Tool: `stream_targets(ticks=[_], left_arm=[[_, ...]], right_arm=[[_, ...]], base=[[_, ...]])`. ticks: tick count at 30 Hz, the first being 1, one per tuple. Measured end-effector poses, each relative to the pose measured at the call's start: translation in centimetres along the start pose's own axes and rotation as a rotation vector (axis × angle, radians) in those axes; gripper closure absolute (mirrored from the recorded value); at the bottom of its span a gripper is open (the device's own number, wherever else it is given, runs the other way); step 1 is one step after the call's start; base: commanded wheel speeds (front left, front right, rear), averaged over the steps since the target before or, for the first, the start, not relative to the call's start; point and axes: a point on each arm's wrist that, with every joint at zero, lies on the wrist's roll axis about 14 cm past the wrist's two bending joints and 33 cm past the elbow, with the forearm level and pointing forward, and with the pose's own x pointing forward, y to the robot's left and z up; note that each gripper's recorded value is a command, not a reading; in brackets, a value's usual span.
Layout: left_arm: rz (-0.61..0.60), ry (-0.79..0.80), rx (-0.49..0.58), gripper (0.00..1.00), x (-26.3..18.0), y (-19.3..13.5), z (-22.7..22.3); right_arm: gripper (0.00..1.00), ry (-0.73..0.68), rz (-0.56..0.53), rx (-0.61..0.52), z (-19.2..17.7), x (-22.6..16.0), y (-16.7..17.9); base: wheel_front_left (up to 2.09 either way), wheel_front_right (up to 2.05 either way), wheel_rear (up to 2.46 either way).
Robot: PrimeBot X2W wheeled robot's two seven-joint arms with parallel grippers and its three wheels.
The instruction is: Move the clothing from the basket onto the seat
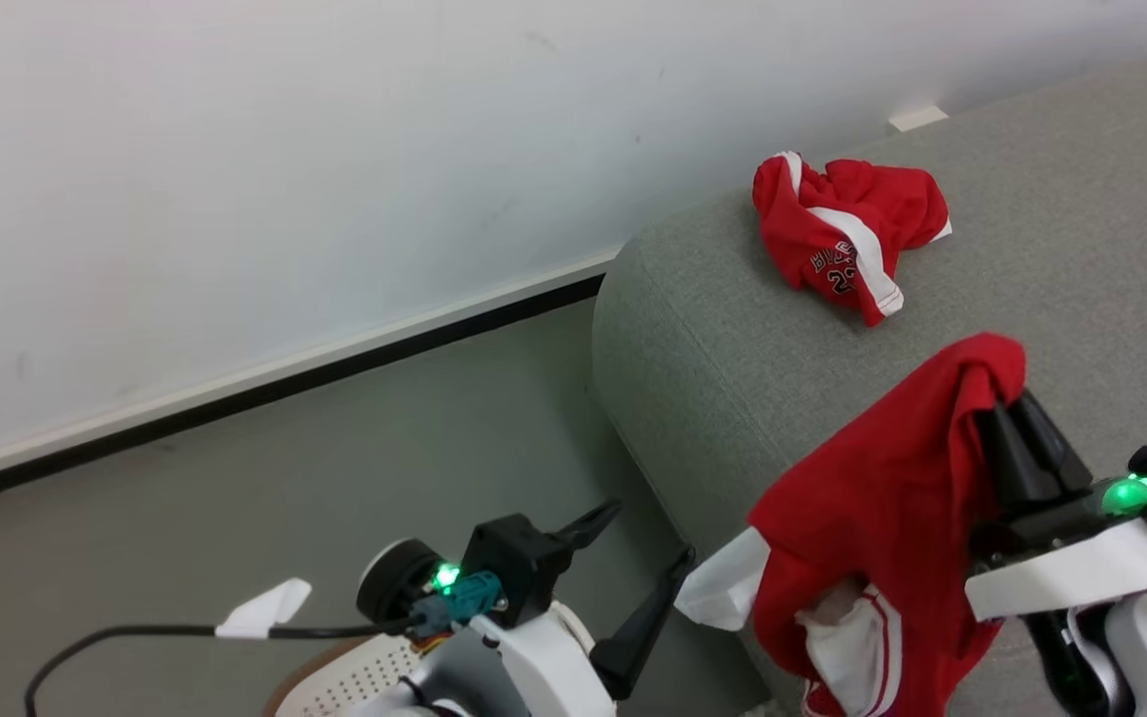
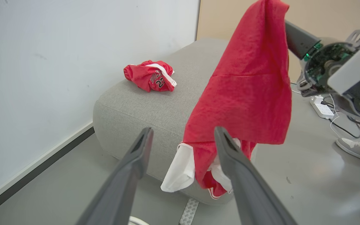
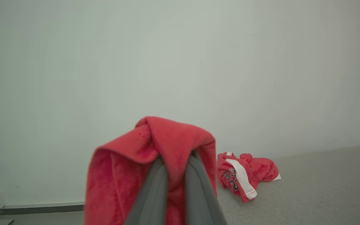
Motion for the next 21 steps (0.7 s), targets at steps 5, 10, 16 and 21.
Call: stream_targets(ticks=[5, 10, 16, 21], left_arm=[[-0.025, -0.013, 0.019, 0.0, 1.5, 1.3, 0.4], [-0.019, -0.06, 0.03, 0.0, 3.2, 4.7, 1.2], [0.018, -0.077, 0.0, 0.0, 4.6, 9.4, -0.4], [0.067, -0.043, -0.052, 0.0, 4.8, 12.8, -3.9]], right_arm=[[1.0, -0.016, -0.04, -0.051, 0.9, 2.8, -2.3], [1.0, -0.081, -0.086, -0.114, 3.3, 9.3, -5.0], [1.0, -0.143, -0.187, -0.226, 6.8, 18.3, -9.5], [1.0, -0.205, -0.3, -0.308, 9.1, 24.1, -12.8]], base=[[0.0, 0.0, 0.0], [0.0, 0.0, 0.0], [0.0, 0.0, 0.0], [0.0, 0.0, 0.0]])
